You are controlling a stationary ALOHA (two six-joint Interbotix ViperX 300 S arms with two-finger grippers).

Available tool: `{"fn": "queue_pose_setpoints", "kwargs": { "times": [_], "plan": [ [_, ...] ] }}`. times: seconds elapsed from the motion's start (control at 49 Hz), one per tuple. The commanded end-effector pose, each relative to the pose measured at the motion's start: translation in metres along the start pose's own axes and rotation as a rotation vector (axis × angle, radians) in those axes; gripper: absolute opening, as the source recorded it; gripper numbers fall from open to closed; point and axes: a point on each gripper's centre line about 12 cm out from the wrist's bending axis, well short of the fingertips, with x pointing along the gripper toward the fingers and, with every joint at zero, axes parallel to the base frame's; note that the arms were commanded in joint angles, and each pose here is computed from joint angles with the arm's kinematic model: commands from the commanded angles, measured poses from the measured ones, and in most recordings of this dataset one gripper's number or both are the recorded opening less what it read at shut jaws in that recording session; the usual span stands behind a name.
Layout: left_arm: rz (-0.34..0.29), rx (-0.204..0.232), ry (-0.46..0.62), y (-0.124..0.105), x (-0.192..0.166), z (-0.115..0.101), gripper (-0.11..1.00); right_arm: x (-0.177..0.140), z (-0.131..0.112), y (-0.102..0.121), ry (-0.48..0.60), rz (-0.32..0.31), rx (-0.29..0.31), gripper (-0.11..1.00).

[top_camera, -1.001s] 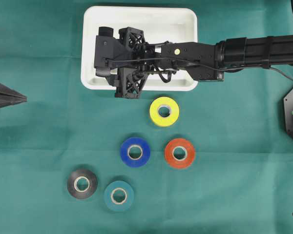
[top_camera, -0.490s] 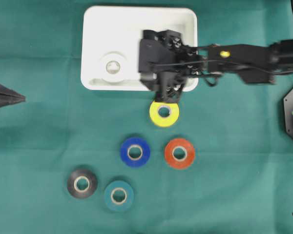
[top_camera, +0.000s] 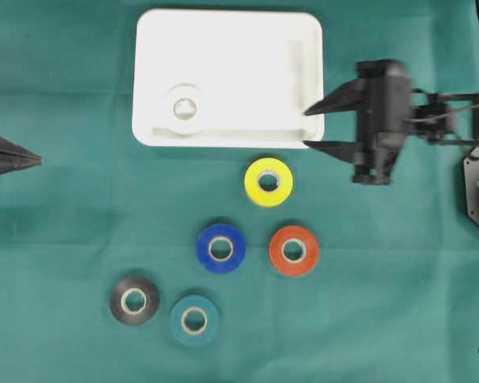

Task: Put the tape into the white case with the right arm.
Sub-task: 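Withdraw the right gripper to the right side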

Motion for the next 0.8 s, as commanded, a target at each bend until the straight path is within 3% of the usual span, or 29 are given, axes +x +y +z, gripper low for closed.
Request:
{"fn": "queue_pose_setpoints", "kwargs": {
  "times": [0.0, 0.184, 0.388, 0.776],
  "plan": [
    [0.0, 0.0, -0.011, 0.0, 0.0, 0.005, 0.0, -0.017, 0.0, 0.0, -0.065, 0.0, 0.031, 0.19],
    [0.0, 0.002, -0.009, 0.0, 0.001, 0.005, 0.0, -0.04, -0.017, 0.0, -0.063, -0.009, 0.08, 0.19],
    [0.0, 0.002, -0.009, 0.0, 0.001, 0.005, 0.0, -0.06, -0.031, 0.0, -0.052, -0.018, 0.086, 0.25],
    [-0.002, 0.002, -0.011, 0.0, 0.001, 0.005, 0.0, -0.087, -0.06, -0.001, -0.027, -0.036, 0.137, 0.26]
  ]
}}
